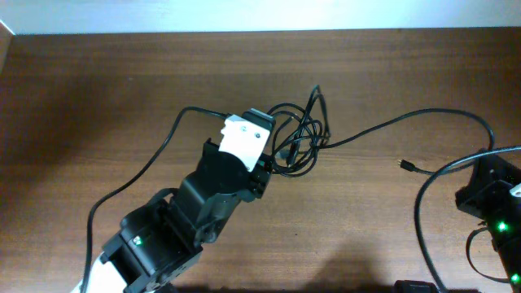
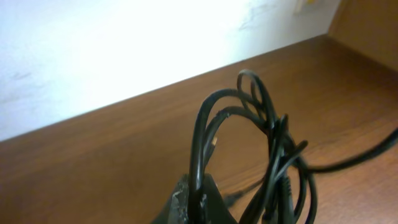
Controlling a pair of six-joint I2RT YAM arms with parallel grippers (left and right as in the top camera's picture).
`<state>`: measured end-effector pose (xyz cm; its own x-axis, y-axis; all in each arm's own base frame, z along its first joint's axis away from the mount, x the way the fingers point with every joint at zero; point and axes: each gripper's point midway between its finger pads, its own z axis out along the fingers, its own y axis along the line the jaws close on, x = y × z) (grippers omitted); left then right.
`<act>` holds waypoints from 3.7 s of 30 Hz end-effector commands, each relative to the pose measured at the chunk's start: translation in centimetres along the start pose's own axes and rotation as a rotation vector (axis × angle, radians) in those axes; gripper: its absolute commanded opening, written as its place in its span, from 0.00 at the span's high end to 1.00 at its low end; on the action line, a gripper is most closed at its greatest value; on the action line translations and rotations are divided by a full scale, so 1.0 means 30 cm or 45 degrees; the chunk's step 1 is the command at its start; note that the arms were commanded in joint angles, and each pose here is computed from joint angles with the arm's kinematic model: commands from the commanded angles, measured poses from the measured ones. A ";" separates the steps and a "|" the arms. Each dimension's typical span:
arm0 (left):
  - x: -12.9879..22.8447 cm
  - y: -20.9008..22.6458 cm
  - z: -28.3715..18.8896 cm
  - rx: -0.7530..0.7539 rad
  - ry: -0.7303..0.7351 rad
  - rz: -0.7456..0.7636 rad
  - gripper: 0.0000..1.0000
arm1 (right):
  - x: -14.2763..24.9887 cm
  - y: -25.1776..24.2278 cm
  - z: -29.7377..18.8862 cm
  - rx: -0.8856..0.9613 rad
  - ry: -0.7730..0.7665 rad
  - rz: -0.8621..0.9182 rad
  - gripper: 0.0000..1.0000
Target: Untangle cables
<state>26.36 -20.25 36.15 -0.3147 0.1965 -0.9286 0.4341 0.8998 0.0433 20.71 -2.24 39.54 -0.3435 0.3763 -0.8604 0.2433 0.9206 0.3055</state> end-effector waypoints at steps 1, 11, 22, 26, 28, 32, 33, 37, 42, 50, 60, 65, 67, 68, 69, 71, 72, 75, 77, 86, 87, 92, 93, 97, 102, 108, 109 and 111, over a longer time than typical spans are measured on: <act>-0.034 -0.052 -0.018 0.132 -0.055 0.046 1.00 | -0.004 0.068 -0.030 -0.148 -0.002 -0.211 0.56; -0.081 -0.099 -0.029 0.233 -0.129 0.065 1.00 | 0.078 0.249 -0.087 -0.609 0.043 -0.625 0.13; -0.207 -0.186 -0.075 0.434 -0.327 0.030 1.00 | 0.177 0.324 -0.110 -0.908 0.104 -0.934 0.08; -0.227 -0.222 -0.096 0.520 -0.362 0.034 1.00 | 0.214 0.357 -0.111 -1.064 0.108 -1.074 0.01; -0.228 -0.235 -0.102 0.553 -0.366 0.038 1.00 | 0.231 0.365 -0.100 -1.119 0.128 -1.104 0.01; -0.238 -0.260 -0.118 0.617 -0.385 0.040 1.00 | 0.250 0.360 -0.040 -1.129 0.229 -1.061 0.01; -0.245 -0.266 -0.123 0.632 -0.397 0.040 1.00 | 0.256 0.358 -0.029 -1.131 0.252 -1.051 0.01; -0.277 -0.266 -0.135 0.635 -0.450 0.032 1.00 | 0.296 0.358 -0.010 -1.203 0.335 -1.054 0.01; -0.319 -0.292 -0.168 0.709 -0.527 0.035 1.00 | 0.318 0.364 0.014 -1.260 0.394 -1.033 0.01; -0.344 -0.314 -0.197 0.783 -0.564 0.001 1.00 | 0.329 0.372 0.040 -1.298 0.443 -0.985 0.07; -0.347 -0.289 -0.179 0.719 -0.558 -0.030 1.00 | 0.332 0.370 0.039 -1.295 0.459 -0.970 0.93; -0.305 -0.236 -0.127 0.575 -0.476 -0.048 1.00 | 0.325 0.374 0.033 -1.287 0.462 -0.931 0.96; -0.278 -0.217 -0.107 0.523 -0.430 -0.049 1.00 | 0.316 0.379 0.027 -1.280 0.448 -0.915 0.96; -0.263 -0.205 -0.095 0.490 -0.405 -0.049 1.00 | 0.308 0.381 0.023 -1.274 0.436 -0.907 0.96; -0.243 -0.189 -0.078 0.445 -0.372 -0.048 1.00 | 0.294 0.386 0.018 -1.264 0.411 -0.894 0.96; -0.189 -0.164 -0.042 0.370 -0.285 -0.036 1.00 | 0.253 0.401 0.002 -1.240 0.337 -0.867 0.96; -0.162 -0.158 -0.027 0.349 -0.241 -0.026 1.00 | 0.231 0.409 -0.008 -1.231 0.295 -0.857 0.96; -0.103 -0.151 0.000 0.317 -0.149 -0.003 1.00 | 0.170 0.428 -0.042 -1.207 0.179 -0.832 0.96; -0.074 -0.136 0.013 0.279 -0.105 0.008 1.00 | 0.125 0.433 -0.058 -1.161 0.105 -0.803 0.96; 0.006 -0.072 0.034 0.133 0.018 -0.009 1.00 | -0.034 0.214 0.018 -0.441 -0.024 -0.457 0.96; 0.006 -0.069 0.035 0.126 0.017 -0.011 1.00 | -0.036 0.183 0.027 -0.371 -0.018 -0.421 0.96; -0.012 -0.071 0.034 0.130 -0.010 -0.020 1.00 | -0.013 0.103 0.045 -0.204 0.034 -0.368 0.55; -0.019 -0.072 0.033 0.131 -0.021 -0.024 1.00 | -0.007 0.091 0.046 -0.181 0.044 -0.368 0.42; -0.052 -0.078 0.030 0.145 -0.070 -0.041 1.00 | 0.002 0.079 0.047 -0.159 0.061 -0.367 0.41; -0.082 -0.108 0.024 0.212 -0.113 -0.054 1.00 | 0.007 0.081 0.047 -0.165 0.068 -0.368 0.34; -0.143 -0.176 0.000 0.368 -0.202 -0.067 1.00 | 0.055 0.156 0.030 -0.361 0.121 -0.507 0.27; -0.155 -0.188 -0.006 0.397 -0.219 -0.069 1.00 | 0.065 0.176 0.026 -0.413 0.129 -0.542 0.25; -0.183 -0.211 -0.020 0.454 -0.261 -0.074 1.00 | 0.089 0.204 0.021 -0.499 0.154 -0.613 0.22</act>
<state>25.91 -25.58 39.66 -0.2229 0.0639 -0.9727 0.6221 0.7775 -0.0915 22.39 2.15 38.38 -0.4698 0.0081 -0.8828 -0.1397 0.9867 0.0835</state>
